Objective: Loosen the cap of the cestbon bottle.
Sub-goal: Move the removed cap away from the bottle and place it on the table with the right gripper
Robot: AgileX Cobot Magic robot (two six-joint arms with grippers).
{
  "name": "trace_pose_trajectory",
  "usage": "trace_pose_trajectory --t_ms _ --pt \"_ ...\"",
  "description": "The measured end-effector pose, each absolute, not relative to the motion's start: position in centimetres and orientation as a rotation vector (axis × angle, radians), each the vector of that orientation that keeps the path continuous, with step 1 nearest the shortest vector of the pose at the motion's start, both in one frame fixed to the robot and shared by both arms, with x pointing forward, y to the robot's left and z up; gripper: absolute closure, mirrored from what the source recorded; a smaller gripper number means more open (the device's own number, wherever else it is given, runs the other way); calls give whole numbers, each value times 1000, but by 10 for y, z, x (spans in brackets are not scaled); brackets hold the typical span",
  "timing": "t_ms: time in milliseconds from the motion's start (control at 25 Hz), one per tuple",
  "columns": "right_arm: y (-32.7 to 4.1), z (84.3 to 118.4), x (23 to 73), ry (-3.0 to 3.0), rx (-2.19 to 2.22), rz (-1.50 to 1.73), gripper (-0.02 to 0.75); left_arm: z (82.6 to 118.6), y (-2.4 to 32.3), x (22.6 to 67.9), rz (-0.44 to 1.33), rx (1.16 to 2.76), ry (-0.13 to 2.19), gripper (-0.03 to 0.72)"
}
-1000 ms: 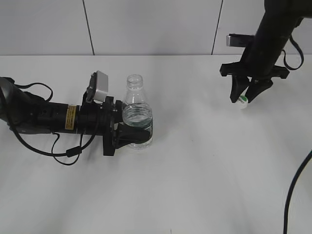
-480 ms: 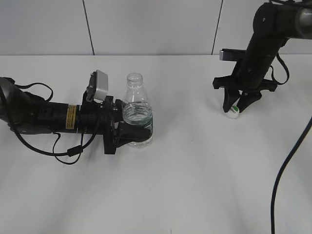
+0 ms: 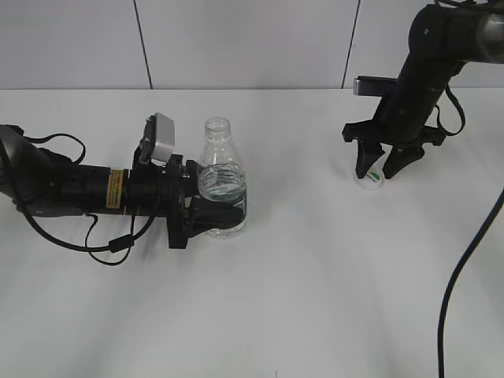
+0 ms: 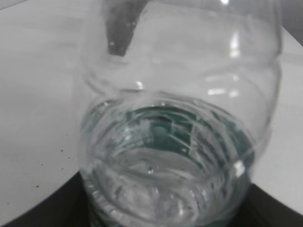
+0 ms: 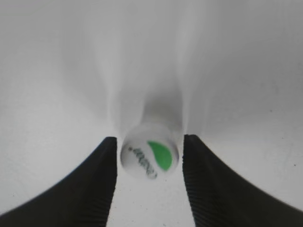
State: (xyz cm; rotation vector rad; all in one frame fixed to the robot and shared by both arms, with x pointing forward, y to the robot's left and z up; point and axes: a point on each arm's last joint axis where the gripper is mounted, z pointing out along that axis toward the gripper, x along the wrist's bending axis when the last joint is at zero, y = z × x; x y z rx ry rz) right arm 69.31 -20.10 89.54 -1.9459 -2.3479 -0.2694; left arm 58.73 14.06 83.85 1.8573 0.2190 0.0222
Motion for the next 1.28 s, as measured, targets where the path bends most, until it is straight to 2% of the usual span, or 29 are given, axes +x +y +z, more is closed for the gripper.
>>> trace_pose_trajectory --t_ms 120,240,440,840,1080,1200,1280 --pt "-201 895 693 -2351 -1942 -270 231 838 141 587 22 1857 219 276" --pt "-201 895 693 -2353 -1940 -270 158 838 141 587 22 1857 219 276" --pt "-201 899 690 -2347 -1922 -242 156 838 141 587 22 1857 219 276" --pt "-203 952 674 -2378 -1855 -234 156 838 141 587 23 1858 221 276" --pt "-203 965 672 -2406 -1841 -261 156 838 141 587 22 1860 218 273" --pt "-203 965 672 -2412 -1833 -261 156 838 141 587 18 1864 212 202" --pt "-203 965 672 -2414 -1831 -262 156 837 141 585 9 1879 192 127"
